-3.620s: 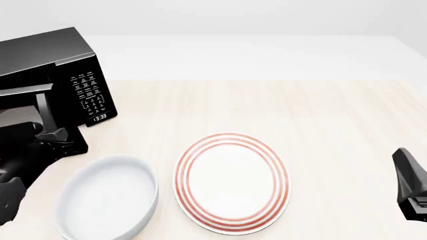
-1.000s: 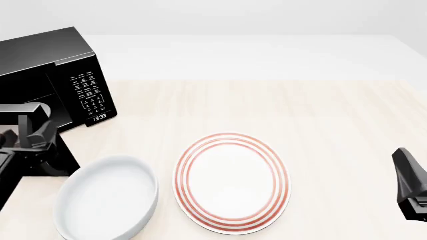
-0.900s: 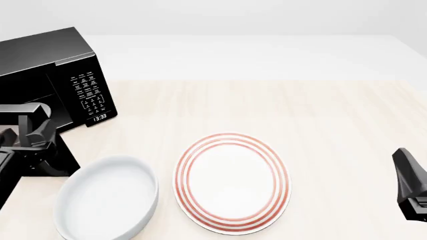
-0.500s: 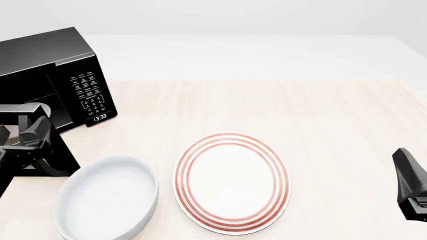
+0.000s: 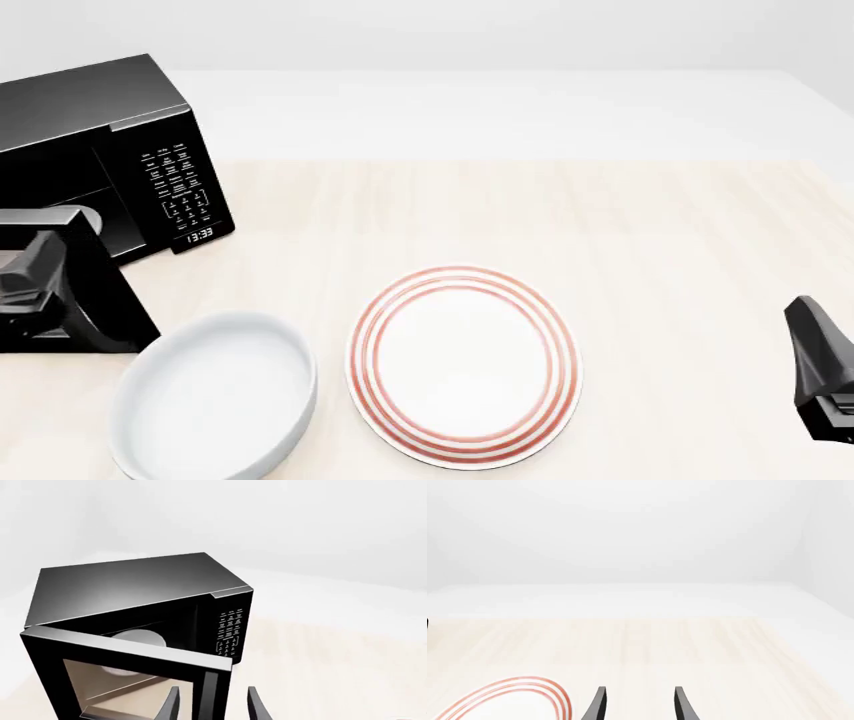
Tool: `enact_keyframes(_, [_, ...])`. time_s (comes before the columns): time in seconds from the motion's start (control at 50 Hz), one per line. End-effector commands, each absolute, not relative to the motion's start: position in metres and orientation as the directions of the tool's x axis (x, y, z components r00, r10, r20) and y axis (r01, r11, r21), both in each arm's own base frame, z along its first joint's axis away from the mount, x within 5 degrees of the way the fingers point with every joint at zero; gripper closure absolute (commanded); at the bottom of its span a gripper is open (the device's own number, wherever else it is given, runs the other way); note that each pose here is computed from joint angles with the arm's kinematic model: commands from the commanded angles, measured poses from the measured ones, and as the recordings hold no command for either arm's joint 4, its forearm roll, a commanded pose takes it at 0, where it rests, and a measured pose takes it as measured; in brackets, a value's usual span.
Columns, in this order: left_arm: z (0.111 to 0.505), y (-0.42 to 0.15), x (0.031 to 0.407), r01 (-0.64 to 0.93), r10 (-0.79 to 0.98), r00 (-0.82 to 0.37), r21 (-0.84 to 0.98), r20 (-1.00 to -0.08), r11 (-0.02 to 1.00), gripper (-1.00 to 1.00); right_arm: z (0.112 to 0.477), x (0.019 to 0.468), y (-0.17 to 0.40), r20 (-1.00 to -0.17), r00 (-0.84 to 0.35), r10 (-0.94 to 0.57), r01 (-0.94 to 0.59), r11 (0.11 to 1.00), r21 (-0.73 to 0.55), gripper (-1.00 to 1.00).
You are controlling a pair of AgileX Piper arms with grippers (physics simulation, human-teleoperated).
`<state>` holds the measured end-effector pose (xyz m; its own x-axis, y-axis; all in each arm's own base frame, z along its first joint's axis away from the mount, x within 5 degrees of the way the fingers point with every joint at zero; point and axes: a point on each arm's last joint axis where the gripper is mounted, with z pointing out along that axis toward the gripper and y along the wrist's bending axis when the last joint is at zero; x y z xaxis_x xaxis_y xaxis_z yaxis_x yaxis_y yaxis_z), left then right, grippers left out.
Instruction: Open the microwave.
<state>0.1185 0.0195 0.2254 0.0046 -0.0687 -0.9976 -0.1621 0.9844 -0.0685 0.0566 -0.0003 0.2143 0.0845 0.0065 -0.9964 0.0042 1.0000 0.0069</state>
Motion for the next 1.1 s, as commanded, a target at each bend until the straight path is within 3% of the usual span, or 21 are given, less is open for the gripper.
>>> enact_keyframes(0.02, [0.242, 0.017, 0.101, -0.163, -0.034, 0.018, -0.036, -0.999, 0.986, -1.0, 0.214, 0.057, 0.0, -0.996, 0.085, 0.006, 0.004, 1.0, 0.007, -1.0])
enact_keyframes(0.74, [0.325, 0.01, 0.063, -0.156, 0.053, 0.078, 0.04, -0.996, 0.987, -1.0, 0.214, 0.057, 0.0, -0.996, 0.085, 0.007, 0.004, 1.0, 0.007, -1.0])
enact_keyframes(1.1, [0.355, 0.011, 0.084, -0.13, 0.085, 0.065, 0.077, -0.994, 0.989, -1.0, 0.214, 0.057, 0.0, -0.996, 0.084, 0.006, 0.004, 1.0, 0.007, -1.0])
